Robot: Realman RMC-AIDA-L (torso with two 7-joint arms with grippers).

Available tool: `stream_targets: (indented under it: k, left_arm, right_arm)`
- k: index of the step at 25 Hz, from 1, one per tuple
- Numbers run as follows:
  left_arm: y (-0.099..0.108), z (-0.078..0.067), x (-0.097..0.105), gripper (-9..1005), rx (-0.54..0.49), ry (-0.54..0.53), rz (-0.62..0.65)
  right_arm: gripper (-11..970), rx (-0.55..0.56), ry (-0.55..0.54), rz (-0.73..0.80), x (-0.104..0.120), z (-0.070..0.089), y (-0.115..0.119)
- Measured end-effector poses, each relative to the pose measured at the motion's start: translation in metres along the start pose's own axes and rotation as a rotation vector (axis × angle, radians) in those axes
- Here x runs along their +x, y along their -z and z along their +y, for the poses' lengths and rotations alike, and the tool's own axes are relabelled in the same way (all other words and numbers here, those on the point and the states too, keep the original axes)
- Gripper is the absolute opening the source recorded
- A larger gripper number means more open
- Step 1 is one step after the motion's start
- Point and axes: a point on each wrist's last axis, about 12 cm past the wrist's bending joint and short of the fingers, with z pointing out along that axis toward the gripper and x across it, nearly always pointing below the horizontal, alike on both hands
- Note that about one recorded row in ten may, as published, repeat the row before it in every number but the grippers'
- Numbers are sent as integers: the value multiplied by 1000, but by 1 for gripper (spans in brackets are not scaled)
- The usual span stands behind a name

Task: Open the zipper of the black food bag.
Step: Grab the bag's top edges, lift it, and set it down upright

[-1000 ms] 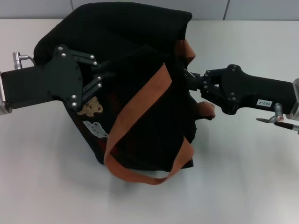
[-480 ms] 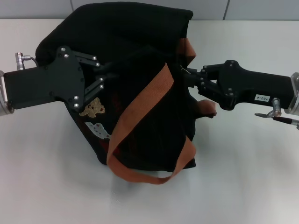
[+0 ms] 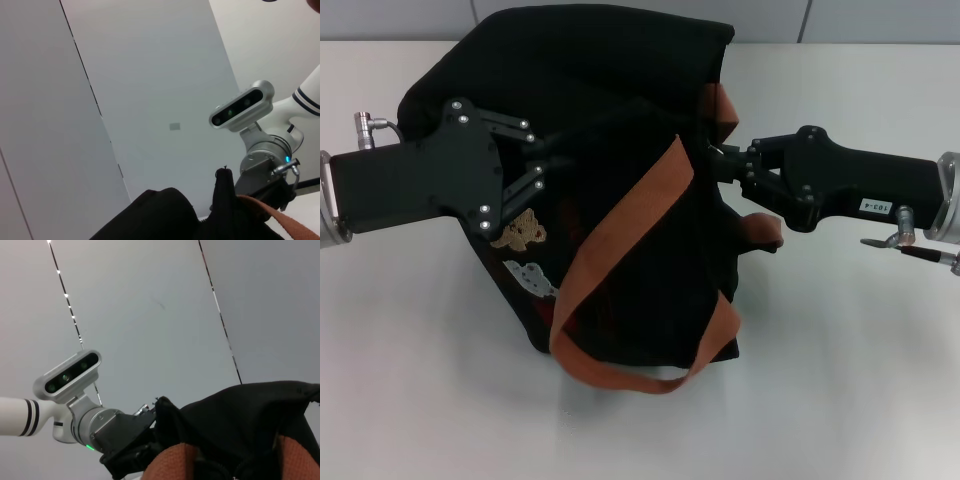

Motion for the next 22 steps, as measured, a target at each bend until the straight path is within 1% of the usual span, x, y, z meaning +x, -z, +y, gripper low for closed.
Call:
stream_targets:
  k: [22]
  left_arm:
    - [-1, 1, 2, 120, -19, 3, 13]
  right_arm:
    - [0, -2, 1, 8, 1, 1, 5]
